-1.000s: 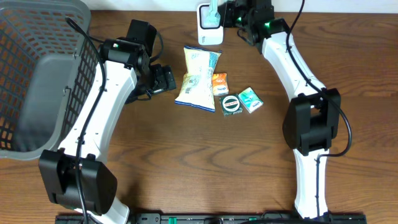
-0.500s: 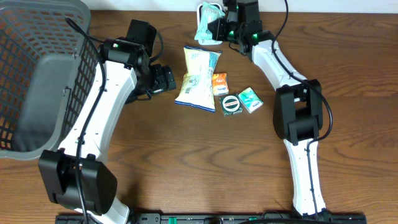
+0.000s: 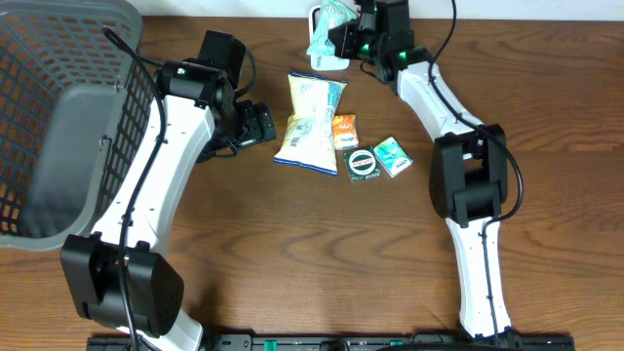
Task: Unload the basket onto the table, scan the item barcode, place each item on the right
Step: 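Hold the green pack's barcode in front of the white scanner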
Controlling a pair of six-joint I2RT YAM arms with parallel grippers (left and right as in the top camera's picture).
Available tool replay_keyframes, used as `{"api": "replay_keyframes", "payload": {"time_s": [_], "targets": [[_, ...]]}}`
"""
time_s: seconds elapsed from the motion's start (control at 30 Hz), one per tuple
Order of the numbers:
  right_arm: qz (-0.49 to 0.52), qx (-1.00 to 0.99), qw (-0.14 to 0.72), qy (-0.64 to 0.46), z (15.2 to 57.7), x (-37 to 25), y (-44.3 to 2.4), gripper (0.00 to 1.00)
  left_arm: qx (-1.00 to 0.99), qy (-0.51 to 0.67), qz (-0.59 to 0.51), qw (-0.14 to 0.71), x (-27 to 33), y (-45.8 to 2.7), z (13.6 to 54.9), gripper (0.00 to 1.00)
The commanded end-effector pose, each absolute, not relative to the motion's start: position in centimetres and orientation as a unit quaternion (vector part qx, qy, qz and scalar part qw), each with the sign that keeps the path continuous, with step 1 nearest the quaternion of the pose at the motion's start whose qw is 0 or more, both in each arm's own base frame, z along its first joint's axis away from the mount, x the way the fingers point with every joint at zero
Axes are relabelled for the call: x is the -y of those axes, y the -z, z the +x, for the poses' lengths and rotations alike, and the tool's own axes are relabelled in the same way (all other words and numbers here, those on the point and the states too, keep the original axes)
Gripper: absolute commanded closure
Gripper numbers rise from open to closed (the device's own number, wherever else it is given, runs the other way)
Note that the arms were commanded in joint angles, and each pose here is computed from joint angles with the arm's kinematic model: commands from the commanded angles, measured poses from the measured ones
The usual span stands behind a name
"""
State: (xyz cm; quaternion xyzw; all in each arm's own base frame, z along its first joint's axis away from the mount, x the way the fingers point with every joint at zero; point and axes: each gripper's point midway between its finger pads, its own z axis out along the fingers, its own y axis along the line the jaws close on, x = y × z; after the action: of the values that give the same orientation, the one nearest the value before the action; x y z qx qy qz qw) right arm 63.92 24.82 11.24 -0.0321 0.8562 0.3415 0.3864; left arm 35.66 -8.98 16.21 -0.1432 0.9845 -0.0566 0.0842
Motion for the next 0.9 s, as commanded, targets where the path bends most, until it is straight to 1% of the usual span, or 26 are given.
{"api": "replay_keyframes", "payload": {"time_s": [0.0, 0.1, 0.2, 0.43, 0.53, 0.67, 0.87], "targets": [[-0.006, -0.827, 0.422, -0.371, 65.5, -23.2, -17.0, 0.99, -0.984, 0.054, -0.151, 0.079, 8.8, -15.9, 35.5, 0.00], [0.014, -0.820, 0.428, -0.379, 66.1, -22.2, -18.3, 0.99, -0.984, 0.054, -0.151, 0.079, 8.8, -15.9, 35.5, 0.00], [0.018, -0.821, 0.427, -0.378, 66.2, -21.9, -18.2, 0.99, -0.984, 0.054, -0.151, 0.079, 8.8, -15.9, 35.5, 0.00], [0.030, -0.844, 0.399, -0.357, 65.5, -22.8, -14.9, 0.99, -0.984, 0.054, -0.151, 0.079, 8.8, -15.9, 35.5, 0.00], [0.020, -0.849, 0.390, -0.356, 65.0, -23.6, -14.4, 0.99, -0.984, 0.054, -0.151, 0.079, 8.8, -15.9, 35.5, 0.00], [-0.015, -0.837, 0.387, -0.387, 64.3, -25.0, -15.6, 0.99, -0.984, 0.054, -0.151, 0.079, 8.8, -15.9, 35.5, 0.00], [-0.022, -0.827, 0.398, -0.396, 64.1, -24.8, -18.1, 0.99, -0.984, 0.054, -0.151, 0.079, 8.8, -15.9, 35.5, 0.00]]}}
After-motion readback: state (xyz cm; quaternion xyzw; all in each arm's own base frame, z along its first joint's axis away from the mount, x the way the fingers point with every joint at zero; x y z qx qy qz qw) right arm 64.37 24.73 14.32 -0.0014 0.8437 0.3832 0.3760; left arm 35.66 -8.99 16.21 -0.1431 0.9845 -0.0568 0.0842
